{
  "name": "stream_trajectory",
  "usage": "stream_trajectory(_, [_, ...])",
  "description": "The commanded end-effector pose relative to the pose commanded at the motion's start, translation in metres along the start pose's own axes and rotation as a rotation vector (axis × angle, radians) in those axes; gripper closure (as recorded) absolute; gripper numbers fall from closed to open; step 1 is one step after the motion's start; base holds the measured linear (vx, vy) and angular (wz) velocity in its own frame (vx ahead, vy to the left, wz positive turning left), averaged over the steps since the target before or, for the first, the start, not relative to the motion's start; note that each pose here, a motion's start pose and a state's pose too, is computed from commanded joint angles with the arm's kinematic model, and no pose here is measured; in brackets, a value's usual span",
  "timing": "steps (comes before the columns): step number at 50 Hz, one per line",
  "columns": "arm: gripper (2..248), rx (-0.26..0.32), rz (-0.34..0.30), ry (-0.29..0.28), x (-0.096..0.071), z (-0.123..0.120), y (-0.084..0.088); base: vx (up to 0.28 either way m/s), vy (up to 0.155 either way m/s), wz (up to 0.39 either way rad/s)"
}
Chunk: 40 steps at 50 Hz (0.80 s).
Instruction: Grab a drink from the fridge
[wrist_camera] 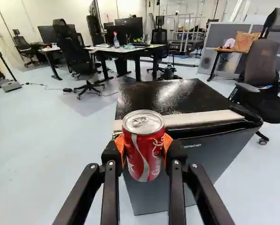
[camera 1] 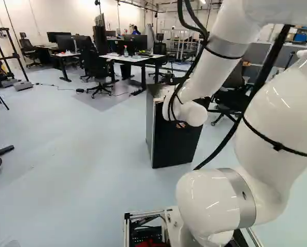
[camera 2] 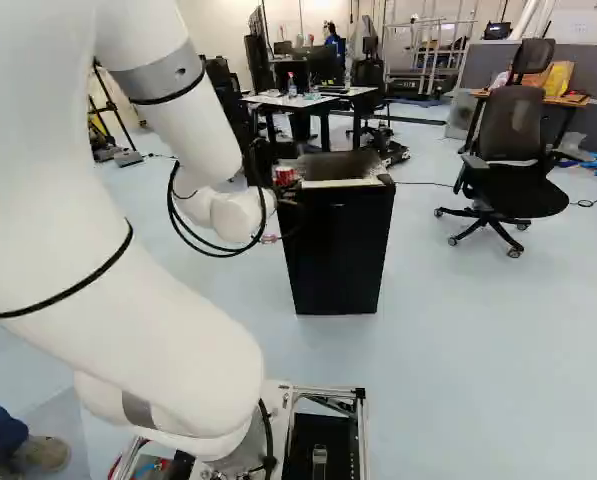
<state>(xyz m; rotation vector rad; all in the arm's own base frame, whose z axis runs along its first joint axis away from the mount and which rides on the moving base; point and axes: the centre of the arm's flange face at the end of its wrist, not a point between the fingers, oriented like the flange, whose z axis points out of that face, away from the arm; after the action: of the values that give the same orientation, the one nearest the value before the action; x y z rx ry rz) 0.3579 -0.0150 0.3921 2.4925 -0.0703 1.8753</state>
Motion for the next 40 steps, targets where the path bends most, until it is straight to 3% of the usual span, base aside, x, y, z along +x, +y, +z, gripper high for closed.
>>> stream_trajectory(22, [152, 0.025, -0.014, -0.029, -0.027, -0.045, -0.007, 0.000, 0.000, 0.000])
stream_trajectory(40, [152, 0.038, -0.021, -0.044, -0.042, -0.067, -0.009, 0.000, 0.000, 0.000])
